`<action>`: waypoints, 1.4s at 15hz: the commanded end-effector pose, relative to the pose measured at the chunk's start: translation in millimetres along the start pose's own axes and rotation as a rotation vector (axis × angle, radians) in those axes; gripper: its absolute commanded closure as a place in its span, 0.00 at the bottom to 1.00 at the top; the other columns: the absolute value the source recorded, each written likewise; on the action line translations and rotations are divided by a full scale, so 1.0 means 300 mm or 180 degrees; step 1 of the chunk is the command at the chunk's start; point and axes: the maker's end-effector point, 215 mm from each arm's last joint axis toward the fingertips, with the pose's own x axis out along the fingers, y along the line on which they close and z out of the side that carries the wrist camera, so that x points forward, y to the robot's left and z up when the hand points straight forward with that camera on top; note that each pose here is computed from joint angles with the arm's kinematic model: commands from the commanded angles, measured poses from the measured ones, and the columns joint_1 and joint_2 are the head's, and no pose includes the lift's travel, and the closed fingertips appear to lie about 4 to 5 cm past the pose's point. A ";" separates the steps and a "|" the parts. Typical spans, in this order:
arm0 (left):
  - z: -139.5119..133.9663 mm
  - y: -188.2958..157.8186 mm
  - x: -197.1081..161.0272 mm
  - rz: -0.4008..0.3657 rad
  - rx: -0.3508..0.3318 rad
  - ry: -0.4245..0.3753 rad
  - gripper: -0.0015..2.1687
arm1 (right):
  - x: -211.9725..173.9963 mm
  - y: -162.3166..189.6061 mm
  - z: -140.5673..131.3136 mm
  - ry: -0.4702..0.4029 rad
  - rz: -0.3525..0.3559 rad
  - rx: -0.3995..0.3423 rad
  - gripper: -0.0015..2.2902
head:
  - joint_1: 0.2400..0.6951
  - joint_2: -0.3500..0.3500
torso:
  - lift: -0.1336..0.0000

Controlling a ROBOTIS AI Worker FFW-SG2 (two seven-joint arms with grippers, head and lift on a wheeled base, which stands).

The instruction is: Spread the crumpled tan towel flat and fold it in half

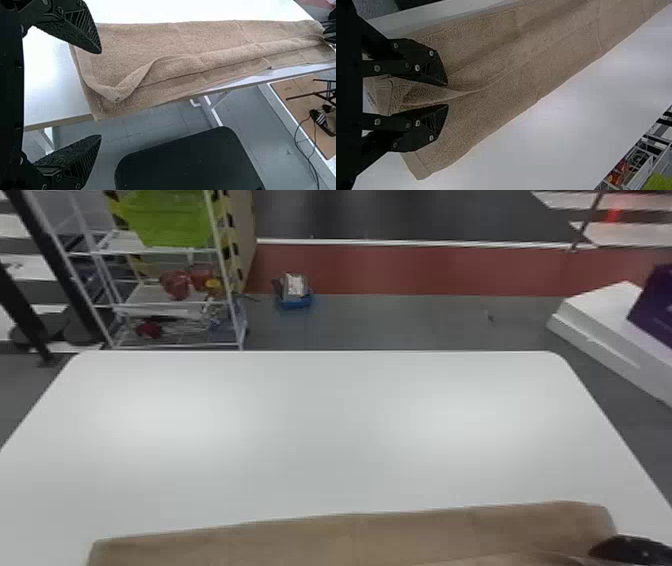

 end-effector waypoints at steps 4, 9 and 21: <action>-0.001 -0.008 -0.001 -0.0039 0.0004 0.0002 0.07 | 0.004 0.006 -0.013 0.0038 0.0027 0.0054 0.37 | 1.00 0.48 | 0.08; -0.005 -0.010 0.000 -0.0044 -0.0004 -0.0005 0.07 | 0.025 0.026 -0.024 0.0087 0.0082 0.0046 0.37 | 1.00 0.48 | 0.08; -0.015 0.007 -0.001 -0.0014 0.0006 0.0004 0.07 | -0.085 0.079 -0.045 0.0178 0.0061 -0.0515 0.47 | 1.00 0.46 | 0.08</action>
